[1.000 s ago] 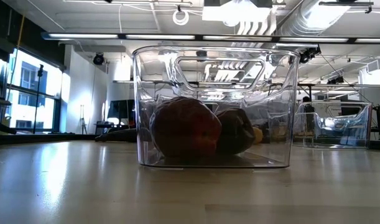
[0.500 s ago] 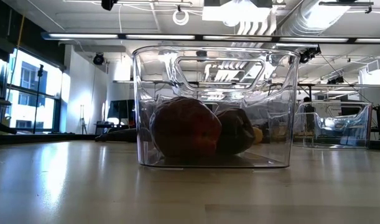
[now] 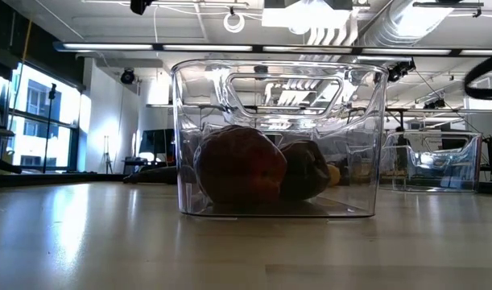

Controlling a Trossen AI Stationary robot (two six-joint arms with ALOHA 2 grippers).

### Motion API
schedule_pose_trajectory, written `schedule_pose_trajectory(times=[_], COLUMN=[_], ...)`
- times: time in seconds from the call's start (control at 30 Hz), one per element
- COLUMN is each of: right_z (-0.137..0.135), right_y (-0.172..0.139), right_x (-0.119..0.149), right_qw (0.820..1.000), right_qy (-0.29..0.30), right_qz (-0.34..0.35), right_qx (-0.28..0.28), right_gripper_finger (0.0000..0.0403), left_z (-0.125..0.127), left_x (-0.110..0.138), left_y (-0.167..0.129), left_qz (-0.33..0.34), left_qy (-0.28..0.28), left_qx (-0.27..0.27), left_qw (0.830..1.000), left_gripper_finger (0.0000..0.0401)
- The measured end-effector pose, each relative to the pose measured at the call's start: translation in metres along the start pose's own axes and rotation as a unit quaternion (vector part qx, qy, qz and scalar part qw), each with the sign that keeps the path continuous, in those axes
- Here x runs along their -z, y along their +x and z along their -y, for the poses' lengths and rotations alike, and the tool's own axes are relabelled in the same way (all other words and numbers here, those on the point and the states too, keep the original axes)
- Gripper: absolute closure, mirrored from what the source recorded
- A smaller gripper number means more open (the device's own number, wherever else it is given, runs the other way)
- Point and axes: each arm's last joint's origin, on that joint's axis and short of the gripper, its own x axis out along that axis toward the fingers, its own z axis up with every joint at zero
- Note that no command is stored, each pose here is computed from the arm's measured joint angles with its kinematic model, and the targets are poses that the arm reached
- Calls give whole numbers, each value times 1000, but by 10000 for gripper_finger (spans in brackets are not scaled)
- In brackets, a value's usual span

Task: Sort produce into baskets
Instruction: Put the yellow lemon into the bottom left transparent bin

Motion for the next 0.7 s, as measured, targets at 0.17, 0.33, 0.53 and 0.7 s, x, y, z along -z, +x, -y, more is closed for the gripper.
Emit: schedule_pose_trajectory(times=[0.17,0.33,0.53,0.7], right_z=[4,19,46,81], right_y=[-24,-55,-84,-92], right_x=[4,26,52,80], right_qw=[999,999,960,914], right_qy=[-53,-19,168,269], right_qz=[0,42,177,235], right_qx=[9,-24,-136,-193], right_gripper_finger=[403,403,398,337], left_z=[-1,-2,-2,-2], left_x=[1,3,3,3], left_y=[0,0,0,0], left_qz=[-6,-13,-12,-12], left_qy=[2,6,6,4], left_qx=[-4,-7,-8,-8], left_qw=[1000,1000,1000,1000], left_gripper_finger=[86,86,86,86])
